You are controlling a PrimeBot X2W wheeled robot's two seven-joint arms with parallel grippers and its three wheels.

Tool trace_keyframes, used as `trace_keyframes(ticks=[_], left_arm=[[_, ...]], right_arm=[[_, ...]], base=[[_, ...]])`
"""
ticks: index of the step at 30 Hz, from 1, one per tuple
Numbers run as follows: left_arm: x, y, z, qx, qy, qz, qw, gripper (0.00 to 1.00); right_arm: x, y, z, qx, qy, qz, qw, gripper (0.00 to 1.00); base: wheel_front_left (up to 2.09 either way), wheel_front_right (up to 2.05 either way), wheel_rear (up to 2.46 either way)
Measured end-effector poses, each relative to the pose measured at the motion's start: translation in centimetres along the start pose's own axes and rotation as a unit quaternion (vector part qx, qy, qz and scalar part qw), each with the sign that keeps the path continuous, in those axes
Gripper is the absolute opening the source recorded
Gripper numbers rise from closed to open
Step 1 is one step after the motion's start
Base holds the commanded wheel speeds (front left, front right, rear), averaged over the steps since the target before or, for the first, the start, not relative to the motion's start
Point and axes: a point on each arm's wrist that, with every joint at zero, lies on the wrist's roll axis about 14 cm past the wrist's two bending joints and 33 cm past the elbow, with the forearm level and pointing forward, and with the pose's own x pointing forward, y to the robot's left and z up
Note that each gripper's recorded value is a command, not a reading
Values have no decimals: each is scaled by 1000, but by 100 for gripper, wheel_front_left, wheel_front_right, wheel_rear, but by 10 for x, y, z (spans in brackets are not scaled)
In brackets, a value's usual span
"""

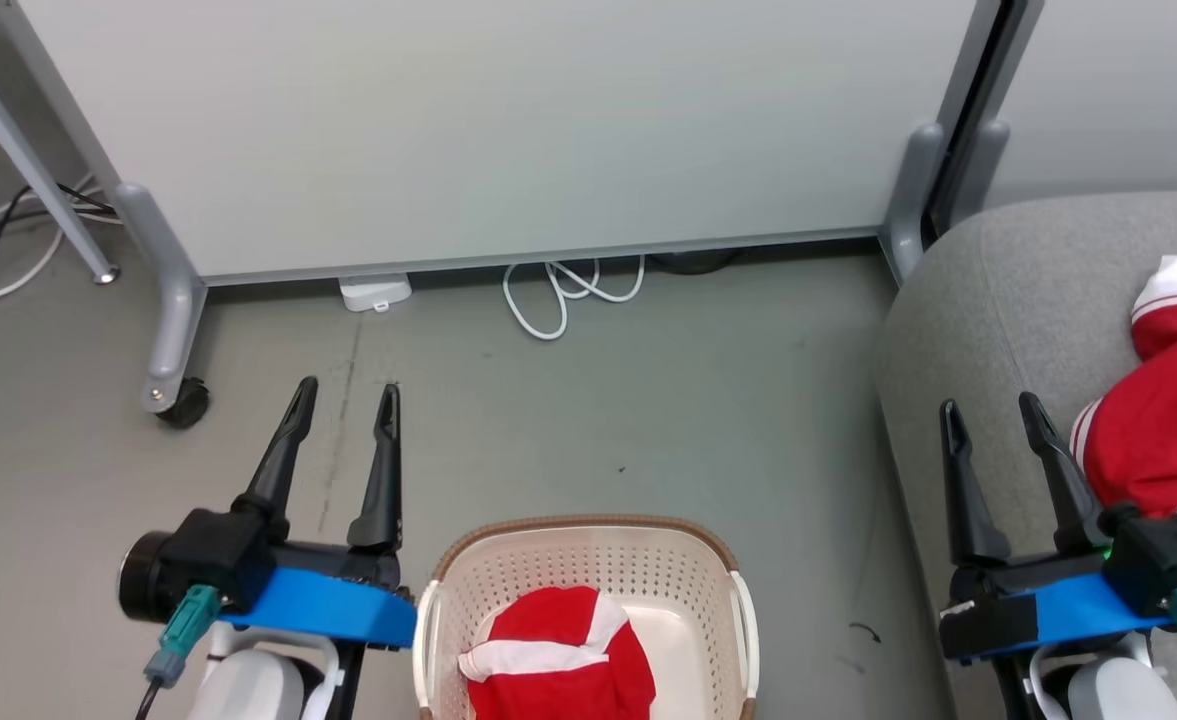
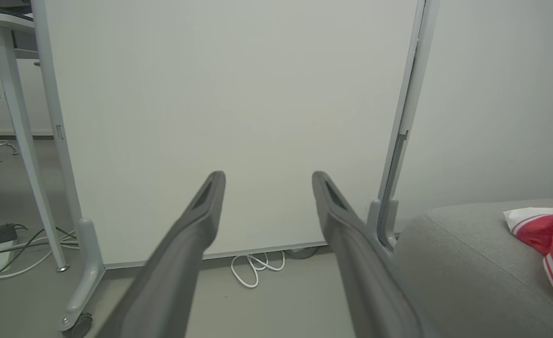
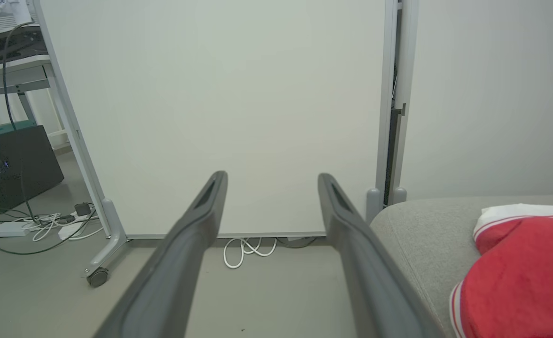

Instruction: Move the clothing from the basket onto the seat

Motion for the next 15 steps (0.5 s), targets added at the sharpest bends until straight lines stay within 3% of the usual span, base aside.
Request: trace_keyframes(ticks=[7, 15], left_arm=[[-25, 22, -1, -1, 1, 46, 999, 100], [-38, 26, -9, 0, 12, 60, 998, 100]], right_arm=[[-12, 17, 4, 4, -5, 20, 1000, 100], [-24, 21, -1, 8, 5, 25, 1000, 100]], base=[[0, 0, 0], [0, 0, 0]])
